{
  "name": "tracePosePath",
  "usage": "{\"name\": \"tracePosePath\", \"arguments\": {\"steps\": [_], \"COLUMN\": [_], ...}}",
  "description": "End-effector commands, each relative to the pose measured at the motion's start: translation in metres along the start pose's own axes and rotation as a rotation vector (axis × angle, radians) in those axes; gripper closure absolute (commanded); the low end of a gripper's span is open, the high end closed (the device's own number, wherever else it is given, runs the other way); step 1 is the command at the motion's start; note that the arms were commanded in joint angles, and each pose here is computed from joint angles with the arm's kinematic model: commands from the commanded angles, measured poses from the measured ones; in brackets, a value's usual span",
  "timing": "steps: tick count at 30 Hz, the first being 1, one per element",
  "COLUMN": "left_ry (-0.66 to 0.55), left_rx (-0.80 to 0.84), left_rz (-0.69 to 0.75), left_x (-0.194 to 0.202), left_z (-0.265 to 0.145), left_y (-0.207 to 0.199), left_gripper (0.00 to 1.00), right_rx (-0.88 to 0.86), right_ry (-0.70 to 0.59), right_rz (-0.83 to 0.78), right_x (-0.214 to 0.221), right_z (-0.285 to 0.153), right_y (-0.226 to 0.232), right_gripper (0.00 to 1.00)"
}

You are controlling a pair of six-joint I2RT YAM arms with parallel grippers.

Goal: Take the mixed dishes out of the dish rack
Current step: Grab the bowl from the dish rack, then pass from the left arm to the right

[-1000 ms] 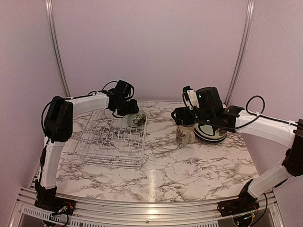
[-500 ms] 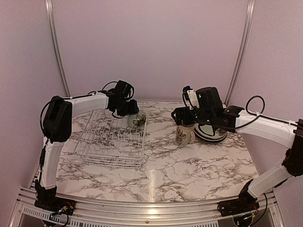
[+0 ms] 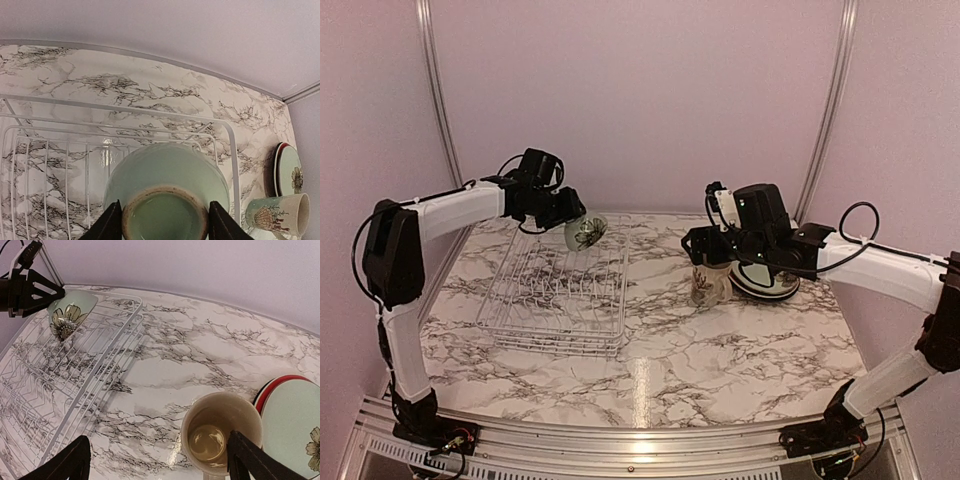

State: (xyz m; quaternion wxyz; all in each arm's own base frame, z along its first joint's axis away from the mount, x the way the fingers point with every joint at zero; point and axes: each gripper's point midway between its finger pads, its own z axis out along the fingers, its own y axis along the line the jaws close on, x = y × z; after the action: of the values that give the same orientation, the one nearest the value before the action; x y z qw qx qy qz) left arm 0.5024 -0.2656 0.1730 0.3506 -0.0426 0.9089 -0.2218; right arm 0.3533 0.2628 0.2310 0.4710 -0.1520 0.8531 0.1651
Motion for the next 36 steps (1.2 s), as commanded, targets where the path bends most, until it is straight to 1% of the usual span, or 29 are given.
{"name": "tracePosePath", "arguments": {"steps": [1,6,8,13,16,20,23,27,30,36], "left_ry": [-0.148,-0.17,-0.171,-0.198,-0.197,-0.19,-0.195,-0.187,-0.176,-0.163], "left_rx": [0.101,0.216,0.281,0.427,0.499,0.581,0.602,0.625,0.635,0.686], "left_rz": [-0.027,-0.079,-0.101,-0.166,-0.211,-0.256,-0.281,-0.305,-0.318,-0.316], "left_x": [-0.046,-0.047,-0.046,-0.048,-0.046,-0.042,-0.039,-0.032,-0.026,-0.019], "left_z": [-0.053,-0.084,-0.094,-0.116,-0.123,-0.128,-0.13,-0.129,-0.127,-0.133], "left_y": [-0.02,-0.029,-0.037,-0.054,-0.062,-0.068,-0.068,-0.068,-0.069,-0.081], "left_gripper": [0.69,0.68,0.68,0.68,0.68,0.69,0.69,0.69,0.69,0.7], "right_rx": [-0.051,-0.163,-0.25,-0.446,-0.609,-0.817,-0.909,-0.954,-0.979,-1.01], "right_ry": [-0.045,-0.087,-0.109,-0.138,-0.159,-0.169,-0.162,-0.15,-0.143,-0.12], "right_rz": [0.01,0.049,0.072,0.161,0.244,0.353,0.397,0.422,0.433,0.47], "right_x": [-0.022,-0.045,-0.057,-0.083,-0.097,-0.104,-0.103,-0.103,-0.1,-0.095], "right_z": [0.0,0.004,0.004,0.018,0.021,0.028,0.034,0.043,0.05,0.062], "right_y": [0.015,0.04,0.059,0.099,0.125,0.154,0.166,0.175,0.181,0.186], "right_gripper": [0.09,0.09,0.09,0.08,0.09,0.1,0.1,0.12,0.17,0.35]}}
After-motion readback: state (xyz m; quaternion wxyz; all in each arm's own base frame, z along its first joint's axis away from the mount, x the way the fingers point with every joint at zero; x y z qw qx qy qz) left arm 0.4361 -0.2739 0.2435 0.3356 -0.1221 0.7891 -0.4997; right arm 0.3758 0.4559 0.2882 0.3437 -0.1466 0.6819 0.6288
